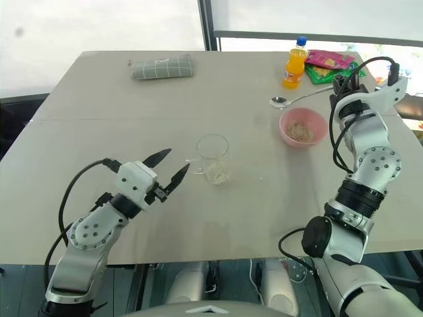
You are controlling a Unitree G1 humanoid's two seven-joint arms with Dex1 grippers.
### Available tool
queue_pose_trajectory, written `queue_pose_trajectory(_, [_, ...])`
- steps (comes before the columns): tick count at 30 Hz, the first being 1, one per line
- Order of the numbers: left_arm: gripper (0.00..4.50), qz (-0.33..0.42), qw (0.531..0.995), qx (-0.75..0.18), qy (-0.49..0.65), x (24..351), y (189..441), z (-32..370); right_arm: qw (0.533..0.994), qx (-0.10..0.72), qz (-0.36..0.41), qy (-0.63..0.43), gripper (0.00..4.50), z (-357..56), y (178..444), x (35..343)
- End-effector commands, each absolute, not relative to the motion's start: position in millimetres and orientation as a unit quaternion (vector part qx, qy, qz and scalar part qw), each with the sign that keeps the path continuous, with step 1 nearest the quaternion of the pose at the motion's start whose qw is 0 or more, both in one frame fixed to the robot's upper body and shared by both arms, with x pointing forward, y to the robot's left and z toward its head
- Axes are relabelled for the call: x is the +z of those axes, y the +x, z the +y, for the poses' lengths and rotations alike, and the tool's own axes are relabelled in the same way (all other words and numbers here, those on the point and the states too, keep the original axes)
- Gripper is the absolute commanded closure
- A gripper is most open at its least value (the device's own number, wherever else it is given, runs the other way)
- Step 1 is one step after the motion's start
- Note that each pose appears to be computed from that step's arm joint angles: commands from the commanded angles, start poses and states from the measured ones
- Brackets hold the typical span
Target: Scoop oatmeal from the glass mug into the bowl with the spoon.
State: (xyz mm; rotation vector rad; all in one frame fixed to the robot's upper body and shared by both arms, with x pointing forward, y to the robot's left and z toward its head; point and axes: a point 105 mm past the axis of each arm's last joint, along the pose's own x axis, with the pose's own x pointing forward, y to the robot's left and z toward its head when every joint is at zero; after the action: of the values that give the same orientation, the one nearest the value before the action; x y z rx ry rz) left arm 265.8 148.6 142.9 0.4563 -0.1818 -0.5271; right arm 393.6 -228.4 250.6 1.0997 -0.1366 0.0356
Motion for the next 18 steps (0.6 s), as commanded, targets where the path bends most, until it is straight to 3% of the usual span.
queue_pose_trajectory(1, [1.71,-0.111,0.929,-0.27,0.228,148,265,140,0.849,0.03,-0.105,0.518,4.5,-233,384,272])
queue_pose_trajectory(18, [1.71,-0.108,0.927,-0.271,0.236,132,289,125,0.861,0.039,-0.107,0.496,4.5,-229,382,273])
